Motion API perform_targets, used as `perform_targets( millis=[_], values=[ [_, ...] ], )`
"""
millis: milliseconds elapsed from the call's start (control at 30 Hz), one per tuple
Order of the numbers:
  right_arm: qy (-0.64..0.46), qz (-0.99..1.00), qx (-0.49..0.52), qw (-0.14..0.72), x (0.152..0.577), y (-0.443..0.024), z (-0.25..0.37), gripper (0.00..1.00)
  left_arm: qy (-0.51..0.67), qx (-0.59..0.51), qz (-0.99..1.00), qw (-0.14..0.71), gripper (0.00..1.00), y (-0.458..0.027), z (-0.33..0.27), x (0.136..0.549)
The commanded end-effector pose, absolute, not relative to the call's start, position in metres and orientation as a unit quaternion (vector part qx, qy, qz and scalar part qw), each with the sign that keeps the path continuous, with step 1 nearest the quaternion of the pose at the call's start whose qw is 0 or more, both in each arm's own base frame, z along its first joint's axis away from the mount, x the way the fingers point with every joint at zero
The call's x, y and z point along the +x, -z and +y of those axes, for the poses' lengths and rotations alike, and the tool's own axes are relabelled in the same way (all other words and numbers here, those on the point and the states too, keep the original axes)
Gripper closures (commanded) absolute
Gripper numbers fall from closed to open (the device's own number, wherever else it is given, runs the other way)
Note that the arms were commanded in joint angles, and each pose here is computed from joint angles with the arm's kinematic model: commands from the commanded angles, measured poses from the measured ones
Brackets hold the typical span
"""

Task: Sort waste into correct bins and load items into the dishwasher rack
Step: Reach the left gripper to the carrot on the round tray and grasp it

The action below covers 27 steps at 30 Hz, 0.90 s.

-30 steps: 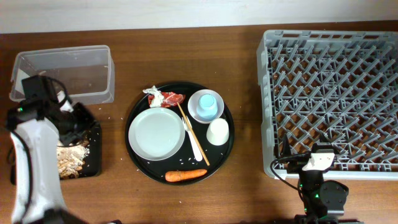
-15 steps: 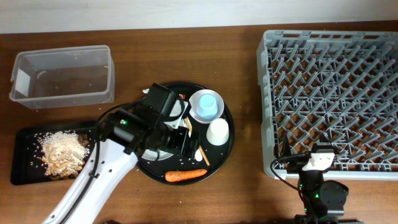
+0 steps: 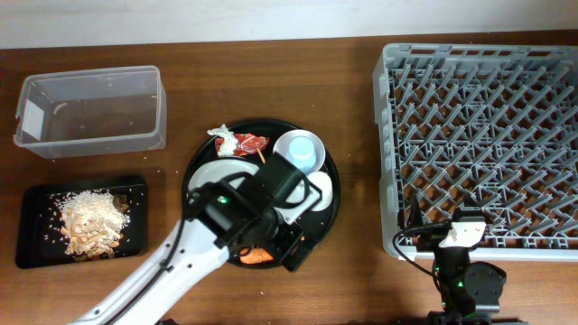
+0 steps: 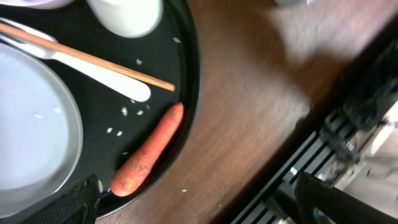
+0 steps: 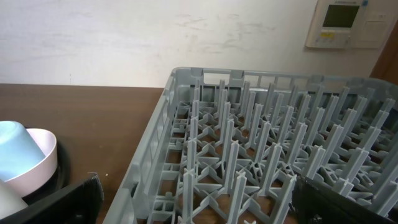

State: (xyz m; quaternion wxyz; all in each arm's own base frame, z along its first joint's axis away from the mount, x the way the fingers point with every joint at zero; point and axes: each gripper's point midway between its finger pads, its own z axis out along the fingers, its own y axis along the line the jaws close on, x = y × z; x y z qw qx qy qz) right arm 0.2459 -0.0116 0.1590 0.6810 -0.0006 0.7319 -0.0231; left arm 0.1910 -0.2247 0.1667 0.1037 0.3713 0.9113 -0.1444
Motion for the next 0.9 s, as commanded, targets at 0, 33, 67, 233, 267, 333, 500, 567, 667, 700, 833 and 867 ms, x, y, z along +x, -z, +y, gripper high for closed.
perform_targets(
  millis=[0, 33, 67, 233, 267, 333, 500, 567, 667, 700, 833, 867],
  values=[
    [0.029, 0.733, 0.001, 0.680, 0.246, -0.157, -0.014, 0.01, 0.123, 0.420, 0.897, 0.070, 0.01, -0.137, -0.221, 0.182],
    [0.030, 0.733, 0.001, 0.680, 0.246, -0.157, -0.014, 0.01, 0.116, 0.432, 0.893, 0.052, 0.01, -0.124, -0.218, 0.179],
    [0.030, 0.733, 0.001, 0.680, 0.246, -0.157, -0.014, 0.01, 0.110, 0.440, 0.890, 0.038, 0.01, -0.115, -0.216, 0.177],
    [0.030, 0.733, 0.001, 0.680, 0.246, -0.157, -0.014, 0.01, 0.045, 0.436, 0.899, -0.023, 0.01, -0.064, -0.203, 0.185],
    [0.030, 0.733, 0.001, 0.680, 0.246, -0.157, -0.014, 0.01, 0.030, 0.435, 0.899, -0.035, 0.01, -0.056, -0.199, 0.186],
    [0.030, 0.733, 0.001, 0.680, 0.246, -0.157, -0.014, 0.02, -0.001, 0.435, 0.899, -0.047, 0.01, -0.044, -0.191, 0.190],
    [0.030, 0.733, 0.001, 0.680, 0.246, -0.157, -0.014, 0.01, -0.047, 0.437, 0.898, -0.017, 0.01, -0.038, -0.185, 0.211],
    [0.029, 0.733, 0.001, 0.680, 0.246, -0.157, -0.014, 0.01, -0.044, 0.436, 0.899, -0.007, 0.06, -0.038, -0.189, 0.215],
    [0.030, 0.733, 0.001, 0.680, 0.246, -0.157, -0.014, 0.01, -0.042, 0.437, 0.899, -0.008, 0.10, -0.037, -0.190, 0.214],
    [0.030, 0.733, 0.001, 0.680, 0.246, -0.157, -0.014, 0.01, -0.043, 0.437, 0.899, -0.010, 0.11, -0.035, -0.190, 0.214],
    [0.029, 0.733, 0.001, 0.680, 0.246, -0.157, -0.014, 0.01, -0.048, 0.437, 0.898, -0.025, 0.15, -0.028, -0.185, 0.209],
    [0.030, 0.733, 0.001, 0.680, 0.246, -0.157, -0.014, 0.01, -0.049, 0.437, 0.898, -0.030, 0.16, -0.025, -0.182, 0.207]
  ],
)
